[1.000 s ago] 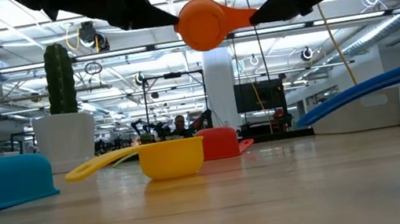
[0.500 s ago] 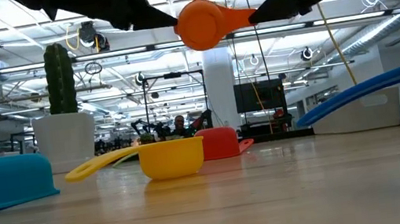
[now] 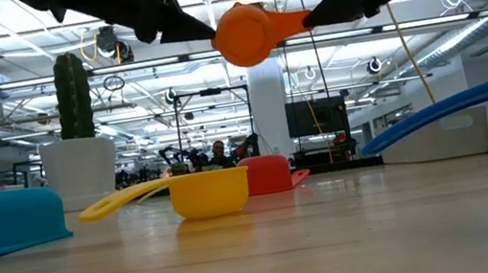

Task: Nest measuring cups in basket
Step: Put the orange measuring cup in the gray bin

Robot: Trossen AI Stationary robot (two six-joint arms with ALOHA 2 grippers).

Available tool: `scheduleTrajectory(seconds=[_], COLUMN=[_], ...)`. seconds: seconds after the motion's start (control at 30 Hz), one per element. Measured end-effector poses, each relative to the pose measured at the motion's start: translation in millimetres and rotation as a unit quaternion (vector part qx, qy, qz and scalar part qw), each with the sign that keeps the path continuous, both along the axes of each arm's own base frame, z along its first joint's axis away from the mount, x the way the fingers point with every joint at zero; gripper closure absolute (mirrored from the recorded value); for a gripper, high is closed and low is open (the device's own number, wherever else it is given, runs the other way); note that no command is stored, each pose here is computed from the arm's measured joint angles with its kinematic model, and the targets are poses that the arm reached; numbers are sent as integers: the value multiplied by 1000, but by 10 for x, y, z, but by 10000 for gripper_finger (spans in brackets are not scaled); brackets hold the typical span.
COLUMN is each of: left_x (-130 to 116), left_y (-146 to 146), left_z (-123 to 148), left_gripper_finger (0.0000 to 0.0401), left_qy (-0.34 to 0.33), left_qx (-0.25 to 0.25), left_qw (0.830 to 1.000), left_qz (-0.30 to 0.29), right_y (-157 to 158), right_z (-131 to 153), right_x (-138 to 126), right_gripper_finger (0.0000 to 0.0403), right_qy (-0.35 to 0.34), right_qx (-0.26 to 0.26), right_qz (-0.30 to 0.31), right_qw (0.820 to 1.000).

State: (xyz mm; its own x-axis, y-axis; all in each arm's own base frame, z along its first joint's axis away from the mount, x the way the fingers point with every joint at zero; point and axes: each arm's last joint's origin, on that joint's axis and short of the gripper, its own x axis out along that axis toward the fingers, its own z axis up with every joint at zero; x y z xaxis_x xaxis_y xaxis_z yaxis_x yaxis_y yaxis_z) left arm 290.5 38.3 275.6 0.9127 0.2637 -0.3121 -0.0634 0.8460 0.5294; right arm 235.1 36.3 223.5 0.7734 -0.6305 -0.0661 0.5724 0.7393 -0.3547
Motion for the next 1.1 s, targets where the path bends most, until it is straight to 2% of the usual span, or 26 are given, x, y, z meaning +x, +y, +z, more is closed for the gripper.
scheduleTrajectory(seconds=[0.23, 0.4, 0.5, 0.7, 1.1], left_x=[-30, -41, -37, -32, -12], left_y=[1, 2, -9, -11, -18], left_z=[8, 57, 96, 103, 94], left_gripper_finger=[250, 267, 273, 274, 275], left_qy=[8, -11, -28, -35, -38], left_qx=[3, -1, -5, -9, -18], left_qw=[1000, 1000, 1000, 999, 998], left_qz=[8, 10, -9, -13, -41], right_y=[-13, -20, -20, -10, -11], right_z=[89, 118, 115, 114, 116], right_x=[-52, -76, -77, -70, -71], right_gripper_finger=[403, 403, 403, 403, 403], right_qy=[-17, -20, -20, -29, -33], right_qx=[3, 3, 5, 20, 25], right_qz=[1, -1, -1, 21, 19], right_qw=[1000, 1000, 1000, 999, 999])
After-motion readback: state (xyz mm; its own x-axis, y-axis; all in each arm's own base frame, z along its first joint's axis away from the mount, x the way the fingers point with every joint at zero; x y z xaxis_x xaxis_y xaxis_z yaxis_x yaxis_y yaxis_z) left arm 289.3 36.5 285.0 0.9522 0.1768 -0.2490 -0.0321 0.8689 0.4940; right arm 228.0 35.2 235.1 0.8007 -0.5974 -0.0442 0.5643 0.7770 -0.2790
